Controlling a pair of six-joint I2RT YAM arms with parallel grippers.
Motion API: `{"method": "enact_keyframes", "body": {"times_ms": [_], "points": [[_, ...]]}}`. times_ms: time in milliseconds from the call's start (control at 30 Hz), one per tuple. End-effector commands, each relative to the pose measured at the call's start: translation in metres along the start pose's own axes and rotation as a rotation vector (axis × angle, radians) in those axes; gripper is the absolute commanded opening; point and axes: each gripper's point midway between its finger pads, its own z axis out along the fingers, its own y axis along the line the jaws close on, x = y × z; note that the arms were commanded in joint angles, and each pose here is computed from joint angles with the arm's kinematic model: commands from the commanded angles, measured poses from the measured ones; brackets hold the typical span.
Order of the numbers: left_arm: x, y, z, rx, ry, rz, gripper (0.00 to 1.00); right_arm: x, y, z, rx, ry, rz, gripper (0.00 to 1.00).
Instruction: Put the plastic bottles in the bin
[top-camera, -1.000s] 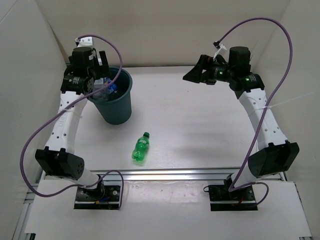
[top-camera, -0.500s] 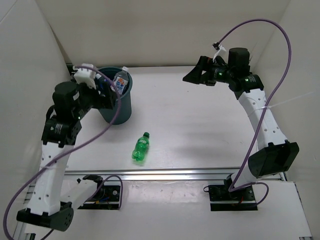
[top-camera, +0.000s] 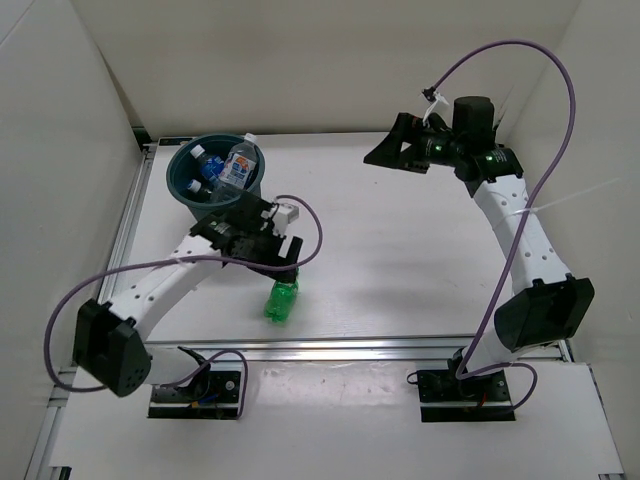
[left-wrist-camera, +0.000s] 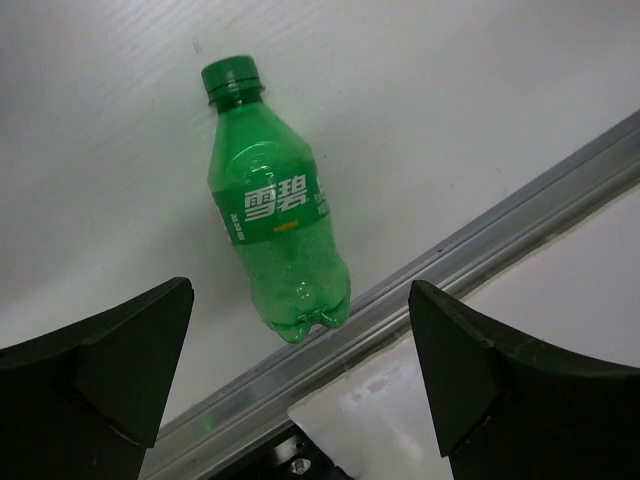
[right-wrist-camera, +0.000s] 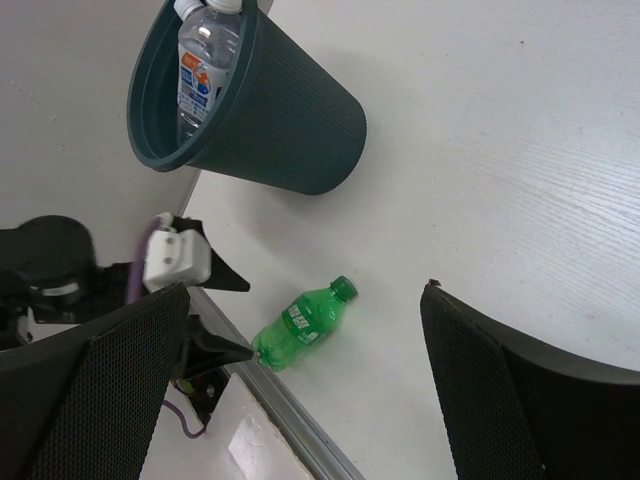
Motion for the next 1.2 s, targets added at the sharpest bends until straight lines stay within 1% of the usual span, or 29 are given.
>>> {"method": "enact_keyframes", "body": {"times_ms": [0, 33, 67, 133, 167, 267, 333, 433, 467, 500, 567, 600, 633, 667, 733, 833, 900, 933, 967, 1000, 1033, 1067, 1133, 1167], "points": [[0.006, 0.006, 0.009, -0.089, 0.041, -0.045, 1.0, -0.005, 0.007, -0.003, -0.031, -0.02, -0.022, 1.0], [0.007, 0.005, 0.015, -0.093, 0.053, -0.035, 1.0, -0.003, 0.007, -0.005, -0.03, -0.019, -0.03, 1.0], [0.013, 0.009, 0.026, -0.11, 0.096, -0.055, 1.0, 0.0, 0.005, -0.004, -0.027, -0.013, -0.024, 1.0], [0.012, 0.003, 0.035, -0.111, 0.12, -0.044, 1.0, 0.0, 0.008, -0.009, -0.023, -0.025, -0.041, 1.0], [0.021, 0.006, 0.045, -0.121, 0.175, -0.062, 1.0, 0.003, 0.005, -0.008, -0.019, -0.018, -0.034, 1.0], [0.034, 0.008, 0.062, -0.152, 0.24, -0.072, 1.0, 0.007, 0.001, -0.008, -0.006, -0.015, -0.036, 1.0], [0.042, 0.009, 0.068, -0.162, 0.273, -0.102, 1.0, 0.006, 0.005, -0.011, -0.01, -0.022, -0.043, 1.0], [0.061, 0.01, 0.078, -0.164, 0.331, -0.11, 1.0, 0.007, 0.005, -0.012, -0.01, -0.022, -0.043, 1.0], [0.059, 0.009, 0.08, -0.161, 0.319, -0.109, 1.0, 0.01, 0.003, -0.011, -0.007, -0.016, -0.037, 1.0], [0.068, 0.011, 0.083, -0.167, 0.347, -0.112, 1.0, 0.009, 0.006, -0.014, -0.009, -0.022, -0.043, 1.0], [0.067, 0.013, 0.086, -0.184, 0.343, -0.131, 0.9, 0.014, 0.003, -0.013, -0.004, -0.009, -0.031, 1.0], [0.067, 0.013, 0.086, -0.184, 0.343, -0.131, 0.77, 0.013, 0.007, -0.016, -0.007, -0.017, -0.038, 1.0], [0.069, 0.014, 0.085, -0.197, 0.339, -0.15, 0.7, 0.015, 0.002, -0.015, 0.006, -0.013, -0.031, 1.0], [0.064, 0.013, 0.084, -0.193, 0.316, -0.157, 0.66, 0.015, 0.002, -0.015, 0.006, -0.013, -0.031, 1.0], [0.057, 0.01, 0.077, -0.185, 0.279, -0.163, 0.62, 0.014, 0.001, -0.015, 0.014, -0.017, -0.031, 1.0], [0.047, -0.001, 0.067, -0.148, 0.242, -0.164, 0.57, 0.014, 0.001, -0.015, 0.014, -0.017, -0.031, 1.0], [0.031, -0.014, 0.05, -0.119, 0.185, -0.173, 0.55, 0.013, 0.0, -0.013, 0.014, -0.017, -0.031, 1.0], [0.013, -0.023, 0.037, -0.101, 0.138, -0.159, 0.55, 0.013, 0.0, -0.013, 0.014, -0.017, -0.031, 1.0], [-0.005, -0.03, 0.018, -0.077, 0.056, -0.159, 0.55, 0.013, 0.0, -0.013, 0.014, -0.017, -0.031, 1.0], [-0.017, -0.04, 0.006, -0.052, 0.007, -0.139, 0.54, 0.014, -0.003, -0.011, 0.017, -0.011, -0.025, 1.0], [-0.04, -0.051, -0.013, -0.021, -0.075, -0.123, 0.54, 0.014, -0.003, -0.011, 0.017, -0.011, -0.025, 1.0], [-0.052, -0.062, -0.034, 0.011, -0.145, -0.103, 0.52, 0.016, -0.004, -0.008, 0.012, 0.0, -0.018, 1.0], [-0.073, -0.07, -0.063, 0.041, -0.241, -0.08, 0.52, 0.015, -0.003, -0.006, 0.001, 0.006, -0.008, 1.0], [-0.093, -0.077, -0.093, 0.062, -0.338, -0.072, 0.52, 0.015, -0.006, -0.003, 0.002, 0.007, -0.007, 1.0]]}}
